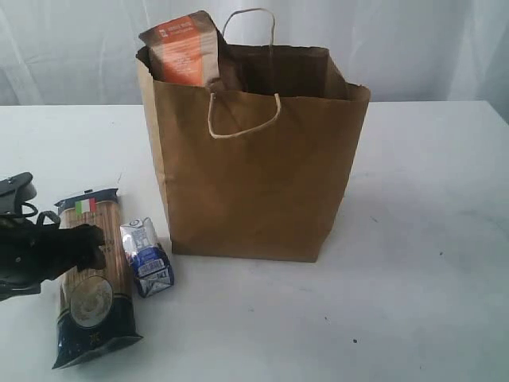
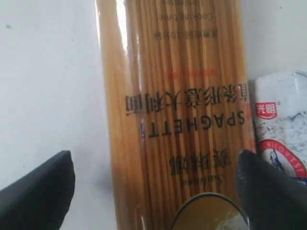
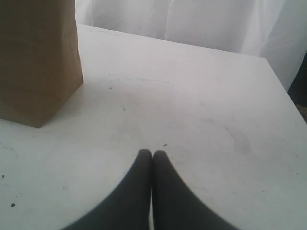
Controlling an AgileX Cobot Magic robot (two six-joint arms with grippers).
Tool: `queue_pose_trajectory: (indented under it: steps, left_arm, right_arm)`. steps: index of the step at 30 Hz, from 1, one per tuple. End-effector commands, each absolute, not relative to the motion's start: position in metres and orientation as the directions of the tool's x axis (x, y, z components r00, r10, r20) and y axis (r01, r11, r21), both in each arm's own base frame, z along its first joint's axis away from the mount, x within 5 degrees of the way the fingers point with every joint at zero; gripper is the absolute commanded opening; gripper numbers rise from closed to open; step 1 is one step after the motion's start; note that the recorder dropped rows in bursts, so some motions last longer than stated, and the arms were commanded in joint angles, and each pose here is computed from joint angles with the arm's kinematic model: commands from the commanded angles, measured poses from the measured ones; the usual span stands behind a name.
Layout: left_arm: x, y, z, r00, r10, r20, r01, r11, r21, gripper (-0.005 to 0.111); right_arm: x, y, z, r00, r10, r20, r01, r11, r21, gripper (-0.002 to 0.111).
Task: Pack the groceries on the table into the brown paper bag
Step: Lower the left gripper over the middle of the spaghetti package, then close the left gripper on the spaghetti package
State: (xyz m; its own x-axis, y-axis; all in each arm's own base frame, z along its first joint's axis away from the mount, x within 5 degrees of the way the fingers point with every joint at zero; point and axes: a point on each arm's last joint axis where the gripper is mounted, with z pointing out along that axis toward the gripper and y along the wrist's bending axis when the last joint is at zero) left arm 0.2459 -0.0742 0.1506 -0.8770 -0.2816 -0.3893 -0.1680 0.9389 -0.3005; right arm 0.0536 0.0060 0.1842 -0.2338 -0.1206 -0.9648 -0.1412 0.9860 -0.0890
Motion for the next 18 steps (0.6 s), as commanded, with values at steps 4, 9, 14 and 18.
queue_pose_trajectory:
  steps: [4, 9, 14, 18]
  left_arm:
    - [0.260, -0.097, 0.152, -0.896, -0.238, -0.374, -0.119, 0.942, -0.315, 0.090]
    - [0.267, -0.103, 0.141, -0.926, -0.218, -0.307, -0.125, 0.947, -0.296, 0.090]
    - [0.267, -0.105, 0.129, -0.941, -0.206, -0.268, -0.130, 0.952, -0.277, 0.090]
    - [0.266, -0.105, 0.123, -0.948, -0.197, -0.251, -0.129, 0.956, -0.264, 0.090]
  right_arm:
    - [0.053, 0.006, 0.183, -0.231, -0.118, -0.966, -0.136, 0.987, -0.088, 0.000]
    - [0.053, 0.006, 0.183, -0.231, -0.118, -0.966, -0.136, 0.987, -0.088, 0.000]
    - [0.053, 0.006, 0.183, -0.231, -0.118, -0.966, -0.136, 0.987, -0.088, 0.000]
    - [0.053, 0.006, 0.183, -0.231, -0.118, -0.966, -0.136, 0.987, -0.088, 0.000]
